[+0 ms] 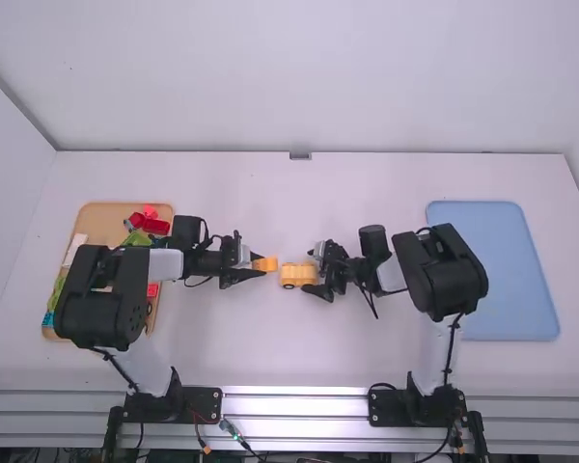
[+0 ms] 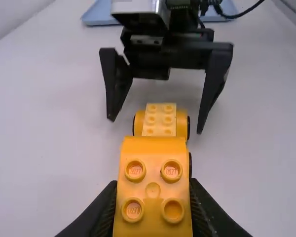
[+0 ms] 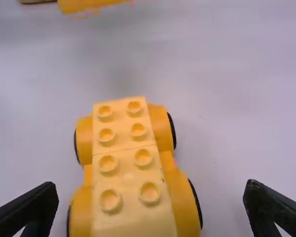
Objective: Assemble lego blocks to make yellow taxi
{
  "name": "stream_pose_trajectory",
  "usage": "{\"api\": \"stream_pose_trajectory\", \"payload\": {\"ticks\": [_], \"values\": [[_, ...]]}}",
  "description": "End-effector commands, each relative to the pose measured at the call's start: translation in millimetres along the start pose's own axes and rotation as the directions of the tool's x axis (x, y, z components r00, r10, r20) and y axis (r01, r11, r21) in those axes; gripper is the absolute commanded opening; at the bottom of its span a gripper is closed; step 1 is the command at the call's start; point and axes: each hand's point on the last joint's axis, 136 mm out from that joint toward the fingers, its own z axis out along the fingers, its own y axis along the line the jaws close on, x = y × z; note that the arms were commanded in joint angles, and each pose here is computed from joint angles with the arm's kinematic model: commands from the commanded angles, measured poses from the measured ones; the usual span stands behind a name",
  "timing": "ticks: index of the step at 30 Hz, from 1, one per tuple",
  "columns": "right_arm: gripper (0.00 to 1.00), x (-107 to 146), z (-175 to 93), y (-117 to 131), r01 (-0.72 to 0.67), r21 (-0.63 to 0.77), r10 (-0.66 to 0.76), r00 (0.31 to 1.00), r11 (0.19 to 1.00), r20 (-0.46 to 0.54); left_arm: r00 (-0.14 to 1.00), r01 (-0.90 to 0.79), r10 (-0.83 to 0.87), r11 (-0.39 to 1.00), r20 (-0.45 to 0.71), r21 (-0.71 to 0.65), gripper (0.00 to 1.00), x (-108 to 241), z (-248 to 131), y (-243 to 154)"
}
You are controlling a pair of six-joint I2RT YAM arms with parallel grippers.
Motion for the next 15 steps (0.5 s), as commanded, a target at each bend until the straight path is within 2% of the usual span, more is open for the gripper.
{"api": "stream_pose_trajectory", "payload": {"ticks": [1,7,11,15], "values": [[0.98,0,5,3,0.034,-0.033,-0.034,0.999,0.999,0.021,0.997,-0.026,0.024,0.999,0.067,0.024,0.16,-19,0,-1],[0.82,2,2,10,0.098,-0.05,-0.096,0.995,0.994,0.036,0.997,-0.057,0.053,0.996,0.06,0.069,0.13,-24,16,-11],[0.79,5,1,12,0.097,-0.05,-0.095,0.995,0.994,0.03,1.0,0.017,-0.016,0.999,-0.018,0.048,0.12,-17,27,-6],[0.79,7,3,17,0.12,-0.075,-0.119,0.993,0.99,0.018,1.0,-0.007,0.009,0.998,-0.022,0.069,0.09,-21,37,-11]]}}
